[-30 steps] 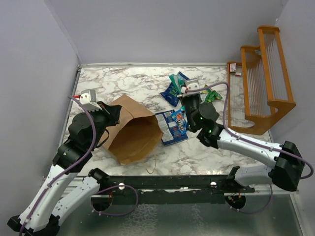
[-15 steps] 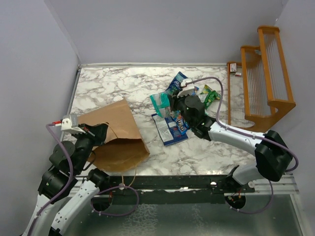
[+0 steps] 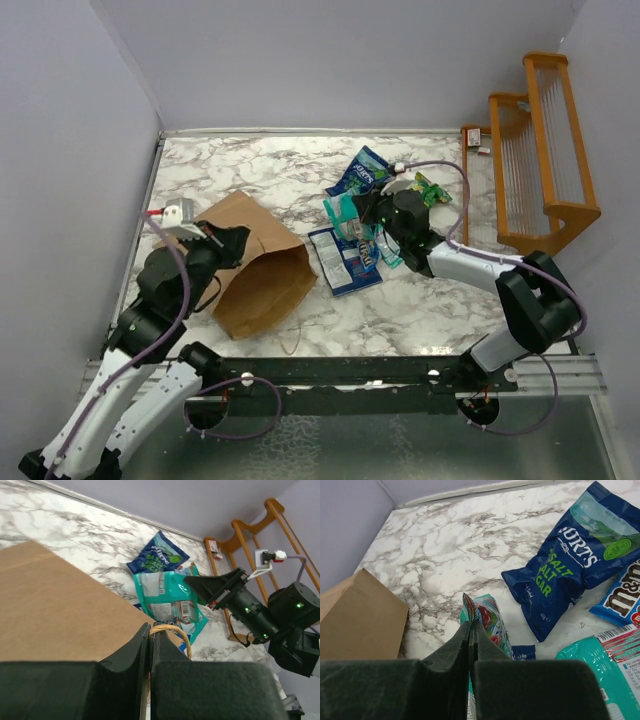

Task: Take the snacks out of the paper bag
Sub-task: Place the snack at the center of the board.

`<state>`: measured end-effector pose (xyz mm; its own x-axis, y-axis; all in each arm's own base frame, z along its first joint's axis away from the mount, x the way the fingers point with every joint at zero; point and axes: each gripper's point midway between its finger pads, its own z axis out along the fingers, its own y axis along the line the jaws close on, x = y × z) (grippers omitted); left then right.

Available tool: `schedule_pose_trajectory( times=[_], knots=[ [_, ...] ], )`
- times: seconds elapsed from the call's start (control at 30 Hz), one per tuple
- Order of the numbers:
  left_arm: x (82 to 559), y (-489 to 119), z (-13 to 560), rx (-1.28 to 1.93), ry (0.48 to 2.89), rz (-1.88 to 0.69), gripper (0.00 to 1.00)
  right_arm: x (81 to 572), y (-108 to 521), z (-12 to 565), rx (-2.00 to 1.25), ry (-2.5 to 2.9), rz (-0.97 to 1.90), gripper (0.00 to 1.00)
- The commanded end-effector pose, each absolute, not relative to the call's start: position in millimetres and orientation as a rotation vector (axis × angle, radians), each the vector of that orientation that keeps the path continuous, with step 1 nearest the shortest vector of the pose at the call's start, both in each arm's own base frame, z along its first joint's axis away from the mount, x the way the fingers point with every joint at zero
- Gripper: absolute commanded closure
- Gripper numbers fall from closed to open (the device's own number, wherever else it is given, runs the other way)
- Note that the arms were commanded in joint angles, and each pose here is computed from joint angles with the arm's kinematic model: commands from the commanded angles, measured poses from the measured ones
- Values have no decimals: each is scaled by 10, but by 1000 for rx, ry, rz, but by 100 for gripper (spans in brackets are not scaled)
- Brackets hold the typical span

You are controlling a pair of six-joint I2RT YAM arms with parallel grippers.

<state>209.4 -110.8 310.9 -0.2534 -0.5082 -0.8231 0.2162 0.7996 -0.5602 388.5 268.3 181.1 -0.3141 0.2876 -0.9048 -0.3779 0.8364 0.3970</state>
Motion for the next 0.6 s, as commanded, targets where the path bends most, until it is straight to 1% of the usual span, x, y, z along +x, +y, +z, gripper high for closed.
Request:
schedule_pose_trajectory(
  times=[0.0, 0.13, 0.23, 0.3, 0.33, 0.37, 0.43, 0.47, 0.5, 0.57],
  knots=[
    [2301, -1618, 3330, -27, 1649, -838, 100, 4050, 2412, 1538, 42, 1827, 687, 99],
    [2301, -1663, 3386, 14, 1638, -846, 100, 4145, 1952, 1306, 174, 1888, 588, 99],
    [2224, -1623, 3303, 27, 1649, -838, 100, 4140, 1761, 1232, 175, 1900, 505, 99],
    [2168, -1602, 3192, 32, 1676, -835, 100, 4136, 1712, 1231, 146, 1901, 467, 94],
    [2138, -1599, 3126, 36, 1697, -836, 100, 4133, 1697, 1247, 138, 1899, 454, 89],
    [2100, -1601, 3082, 42, 1711, -843, 100, 4126, 1679, 1256, 129, 1899, 440, 81],
    [2030, -1599, 2980, 54, 1743, -854, 100, 4121, 1646, 1332, 111, 1889, 416, 56],
    [1998, -1591, 2937, 58, 1756, -855, 100, 4115, 1637, 1382, 100, 1881, 409, 46],
    [1972, -1578, 2913, 59, 1765, -853, 100, 4108, 1647, 1458, 79, 1866, 413, 42],
    [1931, -1541, 2904, 52, 1774, -847, 100, 4080, 1723, 1621, -3, 1837, 442, 39]
  ],
)
